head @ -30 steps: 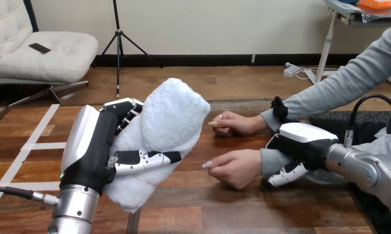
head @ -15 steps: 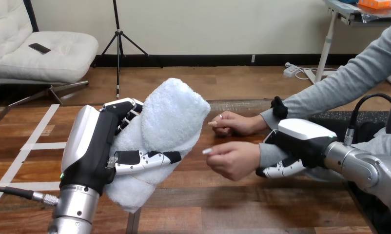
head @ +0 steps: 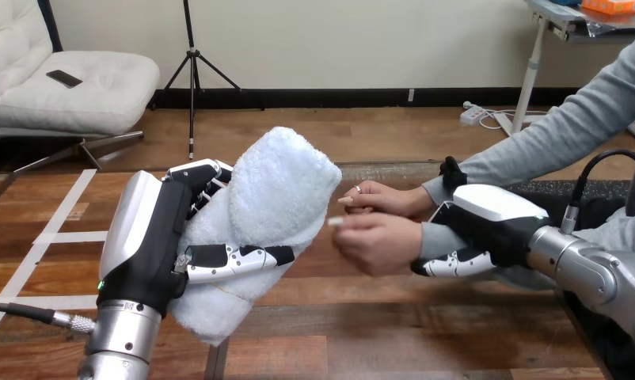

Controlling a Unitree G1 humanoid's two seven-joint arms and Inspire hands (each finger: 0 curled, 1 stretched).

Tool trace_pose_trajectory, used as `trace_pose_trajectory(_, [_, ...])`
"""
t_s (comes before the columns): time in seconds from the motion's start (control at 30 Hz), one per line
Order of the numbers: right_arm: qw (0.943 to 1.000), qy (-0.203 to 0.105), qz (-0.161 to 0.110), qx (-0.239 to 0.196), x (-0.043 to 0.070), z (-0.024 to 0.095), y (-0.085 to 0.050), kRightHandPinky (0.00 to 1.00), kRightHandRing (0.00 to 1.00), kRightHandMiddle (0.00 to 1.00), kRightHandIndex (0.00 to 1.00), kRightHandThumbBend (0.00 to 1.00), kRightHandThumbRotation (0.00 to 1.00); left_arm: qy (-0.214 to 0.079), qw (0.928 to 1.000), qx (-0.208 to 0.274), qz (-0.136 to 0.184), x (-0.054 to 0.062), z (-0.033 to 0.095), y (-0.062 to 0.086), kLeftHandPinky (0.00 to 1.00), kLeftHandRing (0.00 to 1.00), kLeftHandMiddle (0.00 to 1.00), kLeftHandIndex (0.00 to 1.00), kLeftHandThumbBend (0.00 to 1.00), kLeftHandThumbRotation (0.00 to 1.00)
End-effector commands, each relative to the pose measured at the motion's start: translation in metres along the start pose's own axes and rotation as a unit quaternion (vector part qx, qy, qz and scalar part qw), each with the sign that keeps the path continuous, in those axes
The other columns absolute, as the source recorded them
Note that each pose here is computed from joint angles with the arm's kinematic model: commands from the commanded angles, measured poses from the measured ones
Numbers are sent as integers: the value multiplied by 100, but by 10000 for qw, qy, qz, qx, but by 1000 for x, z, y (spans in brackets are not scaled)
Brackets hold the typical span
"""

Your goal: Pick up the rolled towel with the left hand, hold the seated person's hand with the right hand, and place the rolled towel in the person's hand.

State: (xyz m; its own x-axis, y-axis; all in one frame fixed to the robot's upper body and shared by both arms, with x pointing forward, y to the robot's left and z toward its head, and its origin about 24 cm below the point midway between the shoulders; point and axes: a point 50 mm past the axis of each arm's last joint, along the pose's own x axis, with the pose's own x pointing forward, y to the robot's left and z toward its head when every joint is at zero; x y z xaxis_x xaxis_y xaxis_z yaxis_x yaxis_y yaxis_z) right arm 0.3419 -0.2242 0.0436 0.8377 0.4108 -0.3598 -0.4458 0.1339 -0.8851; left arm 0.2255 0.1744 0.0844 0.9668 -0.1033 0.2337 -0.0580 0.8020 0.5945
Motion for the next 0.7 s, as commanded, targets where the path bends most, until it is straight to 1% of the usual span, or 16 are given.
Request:
trace_pose_trajectory(0.0, [9990, -141, -376, 220, 2, 4, -8, 24, 29, 34, 33, 45, 57, -328, 9990, 1, 308, 8, 12, 11, 28, 34, 41, 42, 62, 0])
trace_pose_trajectory(0.37, [9983, -163, -456, 319, 2, 4, -9, 23, 28, 33, 34, 43, 55, -312, 9990, 7, 307, 8, 12, 11, 28, 34, 41, 43, 62, 0])
trace_pose_trajectory(0.67, [9974, -227, -536, 426, 1, 5, -11, 23, 28, 32, 33, 42, 50, -337, 9987, -99, 366, 10, 10, 10, 29, 34, 41, 43, 62, 0])
